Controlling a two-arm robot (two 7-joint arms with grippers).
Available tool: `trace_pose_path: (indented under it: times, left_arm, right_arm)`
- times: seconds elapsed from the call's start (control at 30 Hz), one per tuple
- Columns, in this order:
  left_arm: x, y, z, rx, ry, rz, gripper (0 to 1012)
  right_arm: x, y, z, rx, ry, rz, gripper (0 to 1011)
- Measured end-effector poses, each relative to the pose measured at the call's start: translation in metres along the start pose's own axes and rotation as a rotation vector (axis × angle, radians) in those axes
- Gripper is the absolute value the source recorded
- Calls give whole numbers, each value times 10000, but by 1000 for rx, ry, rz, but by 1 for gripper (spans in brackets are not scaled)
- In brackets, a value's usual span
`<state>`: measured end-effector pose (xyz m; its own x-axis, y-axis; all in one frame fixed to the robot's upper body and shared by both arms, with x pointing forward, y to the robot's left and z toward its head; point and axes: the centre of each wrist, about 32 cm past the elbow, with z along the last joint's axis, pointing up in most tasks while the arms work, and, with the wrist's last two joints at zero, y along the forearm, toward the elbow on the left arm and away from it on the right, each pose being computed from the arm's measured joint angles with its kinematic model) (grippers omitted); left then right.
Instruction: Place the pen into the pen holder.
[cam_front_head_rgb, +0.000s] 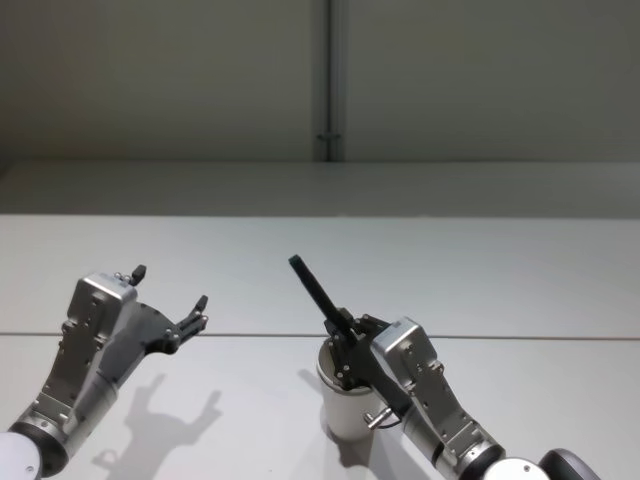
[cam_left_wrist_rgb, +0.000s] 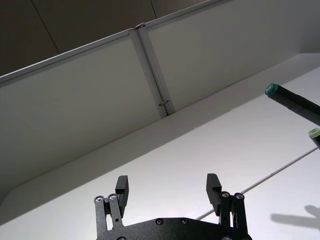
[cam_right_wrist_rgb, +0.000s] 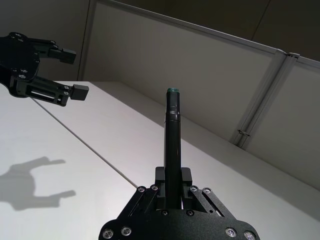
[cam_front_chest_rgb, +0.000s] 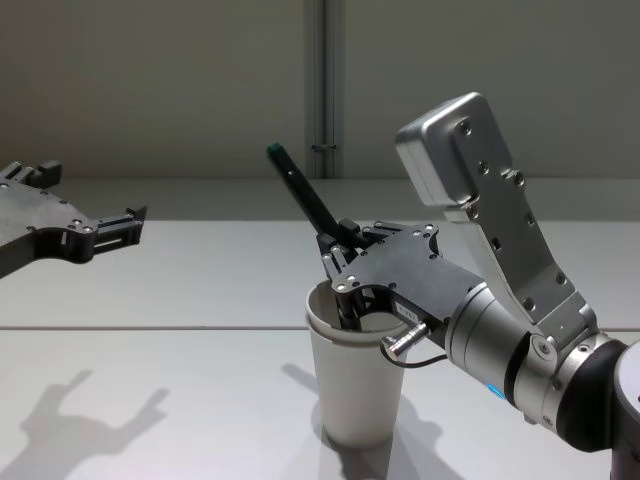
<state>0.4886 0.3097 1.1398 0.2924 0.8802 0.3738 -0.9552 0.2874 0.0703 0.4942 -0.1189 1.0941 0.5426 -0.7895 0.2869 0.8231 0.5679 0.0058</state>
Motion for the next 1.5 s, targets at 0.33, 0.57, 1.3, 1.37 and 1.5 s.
trace_pose_path:
  times: [0.33,0.57,1.3,1.37,1.5]
  left_arm:
    - [0,0,0,0,0,0,1001]
    - [0,0,0,0,0,0,1001]
    - [0,0,0,0,0,0,1001]
    - [0,0,0,0,0,0,1002]
    - [0,0,0,0,0,0,1001]
  right_arm:
    - [5,-2,1,1,0,-1,180]
    - [7,-4,2,1,1,-2,362]
    - [9,-7,2,1,2,-1,998]
    - [38,-25,19,0,8,-5,1001]
    - [83,-69,48,-4,20,-21,1001]
